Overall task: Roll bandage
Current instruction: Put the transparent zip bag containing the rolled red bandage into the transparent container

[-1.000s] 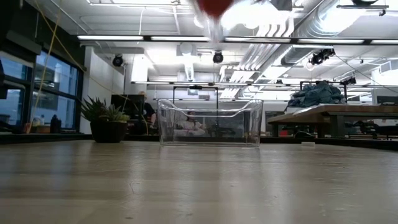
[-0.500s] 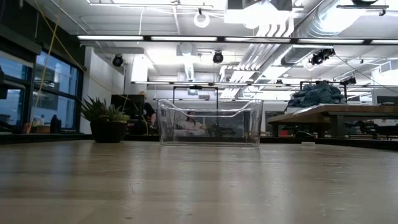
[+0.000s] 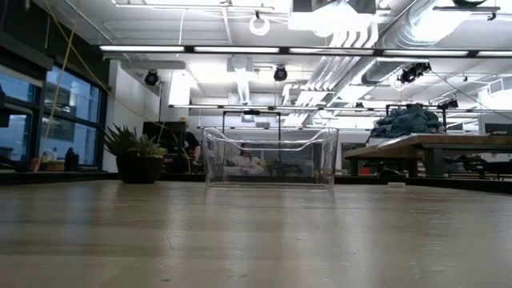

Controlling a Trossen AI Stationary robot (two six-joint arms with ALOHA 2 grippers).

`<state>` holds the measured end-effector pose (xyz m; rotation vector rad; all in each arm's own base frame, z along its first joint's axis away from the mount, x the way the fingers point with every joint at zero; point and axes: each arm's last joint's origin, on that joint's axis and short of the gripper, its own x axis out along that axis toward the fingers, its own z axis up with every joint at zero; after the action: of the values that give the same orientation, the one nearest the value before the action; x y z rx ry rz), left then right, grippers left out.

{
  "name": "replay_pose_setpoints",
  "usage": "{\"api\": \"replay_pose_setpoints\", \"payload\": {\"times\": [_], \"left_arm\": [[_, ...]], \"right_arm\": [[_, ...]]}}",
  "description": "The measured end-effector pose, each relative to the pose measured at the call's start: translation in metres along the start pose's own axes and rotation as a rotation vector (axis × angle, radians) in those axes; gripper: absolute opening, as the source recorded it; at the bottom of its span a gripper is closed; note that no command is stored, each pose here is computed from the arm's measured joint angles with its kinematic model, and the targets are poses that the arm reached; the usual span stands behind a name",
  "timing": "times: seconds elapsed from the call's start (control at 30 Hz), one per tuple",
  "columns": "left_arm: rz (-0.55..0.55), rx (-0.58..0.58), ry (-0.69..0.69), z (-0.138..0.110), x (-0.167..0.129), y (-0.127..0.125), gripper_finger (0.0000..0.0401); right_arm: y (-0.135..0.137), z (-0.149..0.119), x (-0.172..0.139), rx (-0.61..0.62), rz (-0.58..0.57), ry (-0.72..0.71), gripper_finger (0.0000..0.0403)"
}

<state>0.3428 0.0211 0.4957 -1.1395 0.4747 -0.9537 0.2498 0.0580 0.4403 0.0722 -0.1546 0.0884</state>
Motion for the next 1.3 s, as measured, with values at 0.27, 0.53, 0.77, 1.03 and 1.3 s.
{"api": "replay_pose_setpoints", "payload": {"times": [0.27,0.53,0.77,1.03,1.3], "left_arm": [[0.002,-0.014,0.002,0.001,-0.002,0.001,0.0000],[-0.003,-0.015,0.020,-0.001,-0.003,-0.002,0.0000],[-0.002,-0.015,0.012,-0.001,-0.003,-0.002,0.0000],[0.000,-0.014,0.000,0.000,-0.003,-0.002,0.0000],[0.001,0.003,-0.014,0.000,-0.003,-0.002,0.0000]], "right_arm": [[0.001,0.004,-0.007,0.040,0.077,0.010,0.0196],[0.001,0.012,-0.019,0.085,0.099,0.001,0.0196],[0.002,0.002,-0.008,0.071,0.095,0.035,0.0196],[0.003,0.001,0.004,0.043,0.078,-0.034,0.0196],[0.005,-0.006,0.013,0.041,0.093,-0.020,0.0196]]}}
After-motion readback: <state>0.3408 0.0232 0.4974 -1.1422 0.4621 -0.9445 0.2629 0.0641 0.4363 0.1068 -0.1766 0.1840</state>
